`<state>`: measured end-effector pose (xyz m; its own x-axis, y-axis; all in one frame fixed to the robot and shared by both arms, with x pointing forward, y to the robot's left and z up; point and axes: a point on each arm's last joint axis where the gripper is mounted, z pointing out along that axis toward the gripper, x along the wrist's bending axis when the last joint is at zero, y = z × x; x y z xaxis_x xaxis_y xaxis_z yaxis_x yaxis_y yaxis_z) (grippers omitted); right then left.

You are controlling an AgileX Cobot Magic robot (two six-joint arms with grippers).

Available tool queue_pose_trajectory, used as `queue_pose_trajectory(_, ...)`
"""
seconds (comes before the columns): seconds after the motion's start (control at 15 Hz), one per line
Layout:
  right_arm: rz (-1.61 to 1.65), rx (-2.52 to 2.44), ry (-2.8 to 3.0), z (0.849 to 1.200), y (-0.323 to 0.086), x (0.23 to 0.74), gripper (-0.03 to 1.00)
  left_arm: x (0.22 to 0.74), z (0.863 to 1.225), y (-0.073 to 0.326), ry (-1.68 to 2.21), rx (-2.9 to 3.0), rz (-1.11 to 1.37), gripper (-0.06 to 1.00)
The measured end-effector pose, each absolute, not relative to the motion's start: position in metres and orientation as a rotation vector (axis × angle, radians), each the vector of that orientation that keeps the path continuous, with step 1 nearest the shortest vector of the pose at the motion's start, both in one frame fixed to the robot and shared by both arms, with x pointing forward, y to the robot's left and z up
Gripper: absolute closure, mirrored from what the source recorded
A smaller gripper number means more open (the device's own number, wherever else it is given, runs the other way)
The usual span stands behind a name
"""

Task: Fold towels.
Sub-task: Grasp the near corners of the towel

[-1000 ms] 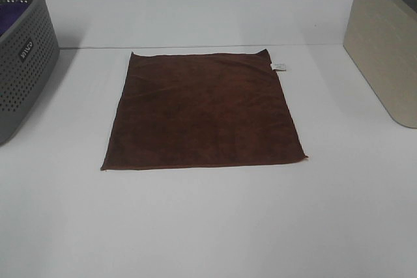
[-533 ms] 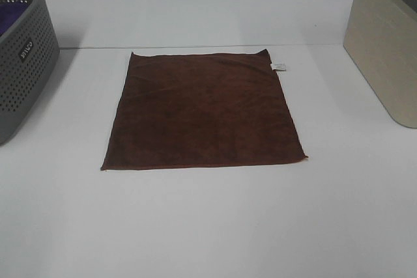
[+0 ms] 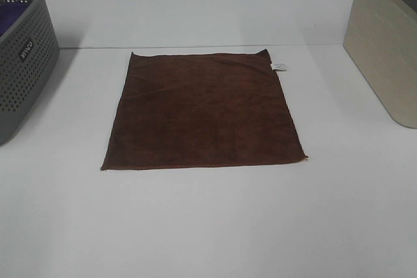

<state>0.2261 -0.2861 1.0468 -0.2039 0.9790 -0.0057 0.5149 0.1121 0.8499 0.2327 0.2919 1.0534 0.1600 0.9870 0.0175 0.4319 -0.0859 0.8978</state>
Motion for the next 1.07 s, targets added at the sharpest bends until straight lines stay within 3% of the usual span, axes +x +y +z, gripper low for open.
queue_pose_trajectory(1.07,0.993,1.454,1.794,1.0468,-0.2861,0.2261,0.28,0.2327,1.0534,0.2919,1.383,1.644,0.882,0.14)
